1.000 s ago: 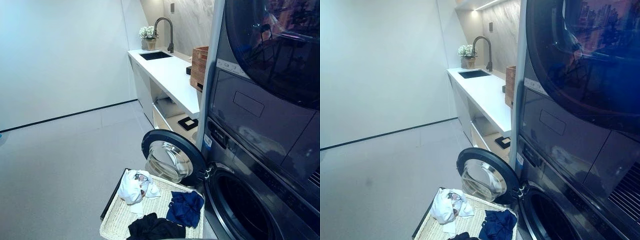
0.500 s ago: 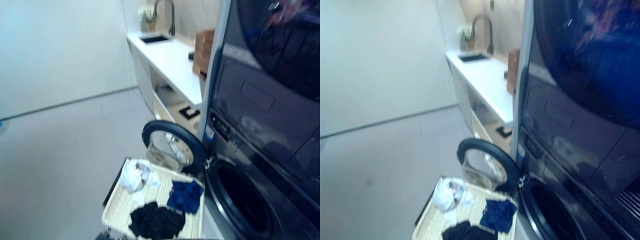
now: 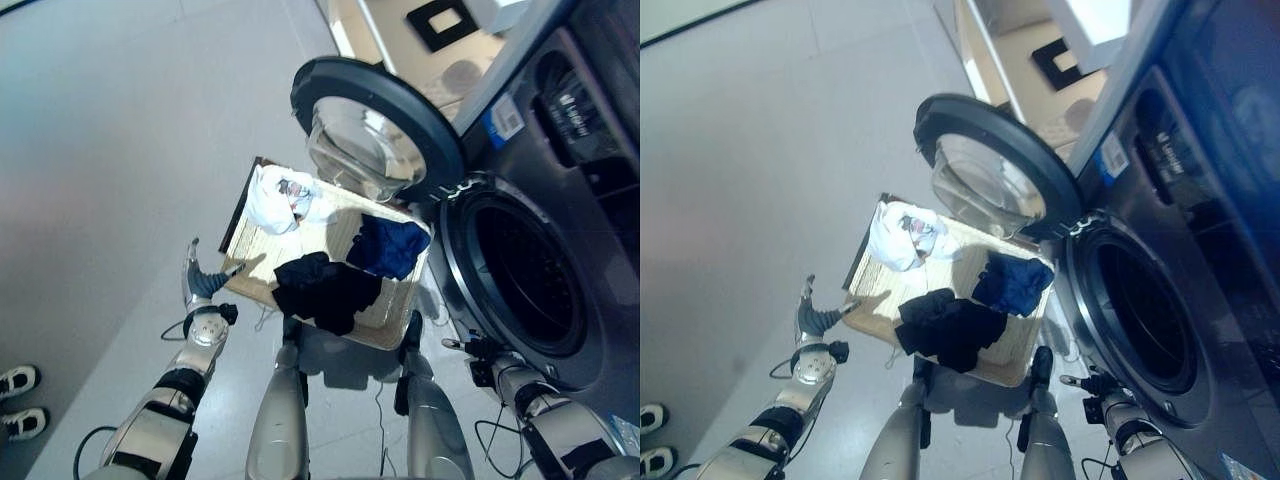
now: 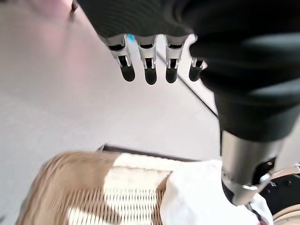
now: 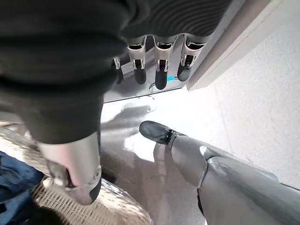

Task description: Put the clothes into the washing machine.

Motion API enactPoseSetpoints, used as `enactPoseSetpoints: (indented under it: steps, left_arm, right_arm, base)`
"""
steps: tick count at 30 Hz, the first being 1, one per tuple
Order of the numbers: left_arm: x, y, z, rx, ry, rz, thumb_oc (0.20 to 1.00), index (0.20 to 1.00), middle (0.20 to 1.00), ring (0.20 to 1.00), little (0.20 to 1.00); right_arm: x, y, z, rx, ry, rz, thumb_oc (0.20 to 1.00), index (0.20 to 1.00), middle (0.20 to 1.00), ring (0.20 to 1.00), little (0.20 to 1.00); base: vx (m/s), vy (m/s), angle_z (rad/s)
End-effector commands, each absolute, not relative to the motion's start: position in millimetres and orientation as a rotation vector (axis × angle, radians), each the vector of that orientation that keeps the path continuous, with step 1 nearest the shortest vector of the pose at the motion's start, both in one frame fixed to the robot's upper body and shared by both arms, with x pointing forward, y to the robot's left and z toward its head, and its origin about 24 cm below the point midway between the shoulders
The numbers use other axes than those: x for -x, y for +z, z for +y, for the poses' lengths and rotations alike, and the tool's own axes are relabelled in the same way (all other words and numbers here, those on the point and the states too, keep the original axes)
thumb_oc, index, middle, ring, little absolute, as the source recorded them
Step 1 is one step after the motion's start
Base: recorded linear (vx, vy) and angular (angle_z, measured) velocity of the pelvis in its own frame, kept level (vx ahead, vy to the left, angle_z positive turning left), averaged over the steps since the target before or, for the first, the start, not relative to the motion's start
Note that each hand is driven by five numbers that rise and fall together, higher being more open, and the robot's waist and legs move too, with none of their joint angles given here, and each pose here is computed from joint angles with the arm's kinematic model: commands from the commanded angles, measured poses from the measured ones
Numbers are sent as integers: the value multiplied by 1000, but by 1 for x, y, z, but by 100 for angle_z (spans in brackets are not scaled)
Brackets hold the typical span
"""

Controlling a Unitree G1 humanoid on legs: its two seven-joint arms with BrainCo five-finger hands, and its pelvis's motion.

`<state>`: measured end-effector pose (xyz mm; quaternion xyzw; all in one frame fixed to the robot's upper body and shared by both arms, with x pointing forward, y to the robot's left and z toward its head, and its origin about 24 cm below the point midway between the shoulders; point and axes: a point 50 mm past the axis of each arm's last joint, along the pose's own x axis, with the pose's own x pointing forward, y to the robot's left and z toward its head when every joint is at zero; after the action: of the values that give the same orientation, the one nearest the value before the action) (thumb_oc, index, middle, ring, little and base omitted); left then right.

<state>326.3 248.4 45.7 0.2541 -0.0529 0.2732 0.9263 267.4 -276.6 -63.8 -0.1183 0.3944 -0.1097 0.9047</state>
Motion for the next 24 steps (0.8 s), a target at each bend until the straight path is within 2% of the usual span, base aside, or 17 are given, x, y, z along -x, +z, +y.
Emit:
enactPoseSetpoints:
  steps: [1,5,12,16,18,24]
  left_arm:
    - [-341,94,258,-686,544,-306,1000,1000,1000,1000,1000]
    - [-352,116,251,-764,462,-375,1000,1000,1000,1000,1000]
    - [-371,138,221,-942,112,-387,1000,1000,1000,1000,1000]
    - [-374,139,212,-978,21,-370,1000,1000,1000,1000,1000]
    - [-378,139,197,-1022,-113,-336,1000,1000,1000,1000,1000]
    - [-381,143,181,-1023,-202,-340,1000,1000,1000,1000,1000]
  right_arm:
    - [-265,-61,-285,266,-229,814,1000,1000,1000,1000,1000]
    - [-275,-52,-285,274,-215,775,1000,1000,1000,1000,1000]
    - [-299,-25,-289,304,-200,688,1000,1000,1000,1000,1000]
    - [-303,-19,-292,311,-204,668,1000,1000,1000,1000,1000]
    - [-309,-9,-296,324,-209,644,1000,1000,1000,1000,1000]
    - [-316,-2,-294,329,-203,625,1000,1000,1000,1000,1000]
  base:
    - [-29,-13,5]
    - [-7,-3,1]
    - [-1,-2,1]
    - [0,0,0]
    - [4,2,2]
    - [6,-7,5]
